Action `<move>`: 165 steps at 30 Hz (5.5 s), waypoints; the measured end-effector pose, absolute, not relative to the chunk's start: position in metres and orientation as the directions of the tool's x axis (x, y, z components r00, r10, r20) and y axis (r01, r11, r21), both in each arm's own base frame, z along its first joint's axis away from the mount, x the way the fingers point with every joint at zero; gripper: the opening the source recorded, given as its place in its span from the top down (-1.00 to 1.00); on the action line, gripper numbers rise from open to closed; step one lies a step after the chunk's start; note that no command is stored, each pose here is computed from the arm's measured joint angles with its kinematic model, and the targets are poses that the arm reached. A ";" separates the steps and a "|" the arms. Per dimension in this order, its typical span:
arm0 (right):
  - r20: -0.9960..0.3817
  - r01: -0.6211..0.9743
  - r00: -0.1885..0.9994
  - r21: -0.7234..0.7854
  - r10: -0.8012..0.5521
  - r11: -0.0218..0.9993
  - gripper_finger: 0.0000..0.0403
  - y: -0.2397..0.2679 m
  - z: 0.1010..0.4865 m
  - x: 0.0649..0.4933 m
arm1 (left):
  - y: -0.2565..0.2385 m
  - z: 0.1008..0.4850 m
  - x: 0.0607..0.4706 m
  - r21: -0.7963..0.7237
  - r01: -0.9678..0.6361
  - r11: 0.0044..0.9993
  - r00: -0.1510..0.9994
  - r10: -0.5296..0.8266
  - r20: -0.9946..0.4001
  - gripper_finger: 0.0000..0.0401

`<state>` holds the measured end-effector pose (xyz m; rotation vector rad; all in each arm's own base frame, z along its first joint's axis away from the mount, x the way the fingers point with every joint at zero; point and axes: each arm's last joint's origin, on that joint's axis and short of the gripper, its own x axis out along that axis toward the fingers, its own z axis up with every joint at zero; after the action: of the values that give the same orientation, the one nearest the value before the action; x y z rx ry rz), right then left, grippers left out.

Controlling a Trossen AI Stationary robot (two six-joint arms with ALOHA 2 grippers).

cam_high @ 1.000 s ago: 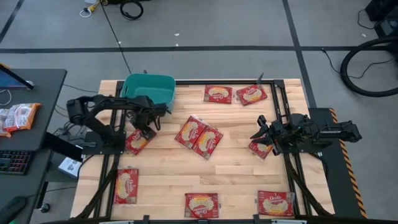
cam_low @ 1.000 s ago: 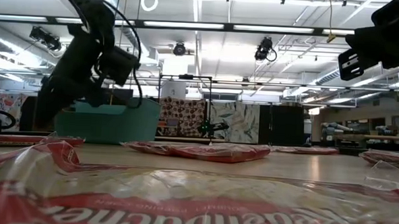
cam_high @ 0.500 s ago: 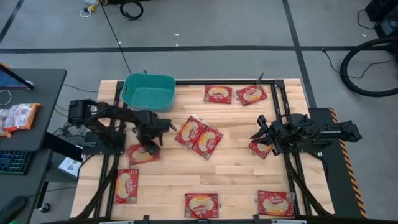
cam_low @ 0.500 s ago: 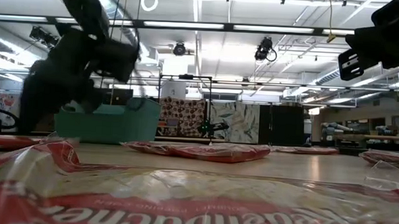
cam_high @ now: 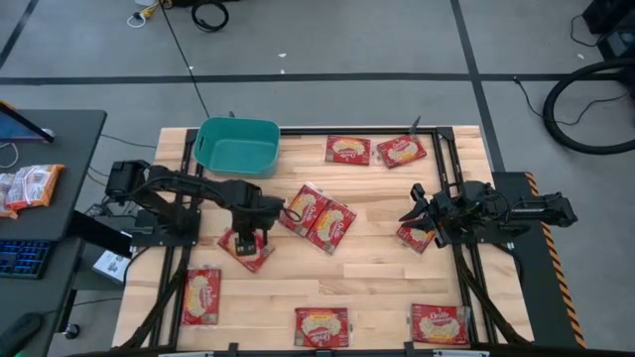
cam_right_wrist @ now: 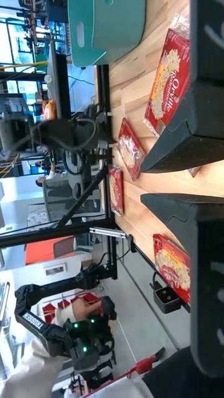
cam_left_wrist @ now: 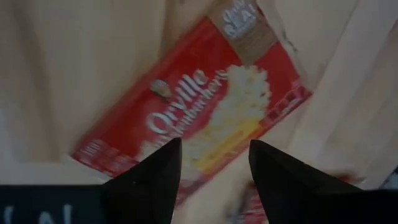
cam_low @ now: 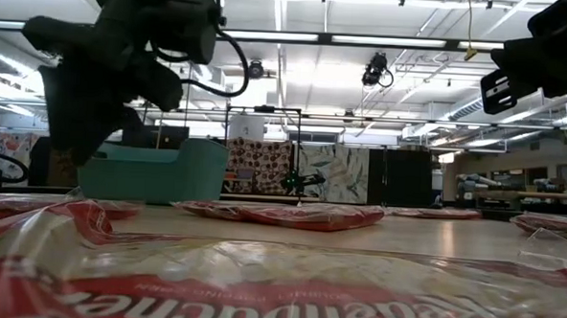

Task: Sort popcorn bags into baskets
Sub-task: Put the popcorn bag into the green bin

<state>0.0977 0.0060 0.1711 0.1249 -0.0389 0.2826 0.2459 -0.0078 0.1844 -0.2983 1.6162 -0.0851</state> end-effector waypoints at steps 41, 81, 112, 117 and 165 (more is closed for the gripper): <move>0.055 -0.280 0.960 0.118 0.276 0.953 0.66 0.006 0.171 0.098 | -0.001 0.139 0.260 -0.301 0.356 0.885 -0.331 -0.181 -0.926 0.19; 0.055 -0.280 0.960 0.118 0.276 0.953 0.66 0.006 0.171 0.098 | 0.005 0.202 0.259 -0.072 0.055 0.996 -0.447 -0.040 -0.893 0.99; 0.056 -0.280 0.960 0.118 0.276 0.953 0.66 0.006 0.171 0.098 | 0.226 0.268 0.190 0.628 -0.717 0.304 -0.576 0.249 -0.778 1.00; 0.056 -0.281 0.960 0.118 0.276 0.953 0.66 0.006 0.171 0.098 | 0.241 0.242 0.194 0.653 -0.661 0.370 -0.633 0.191 -0.750 0.99; 0.483 -0.292 0.875 0.538 -0.006 0.791 0.66 -0.002 0.212 0.087 | 0.285 0.197 0.158 0.619 -0.770 0.157 -0.636 -0.109 -0.763 0.97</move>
<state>0.0869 -0.0019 0.2123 0.6457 -0.4881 0.1604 0.1577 0.2848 0.1965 -0.8336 1.8760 1.5179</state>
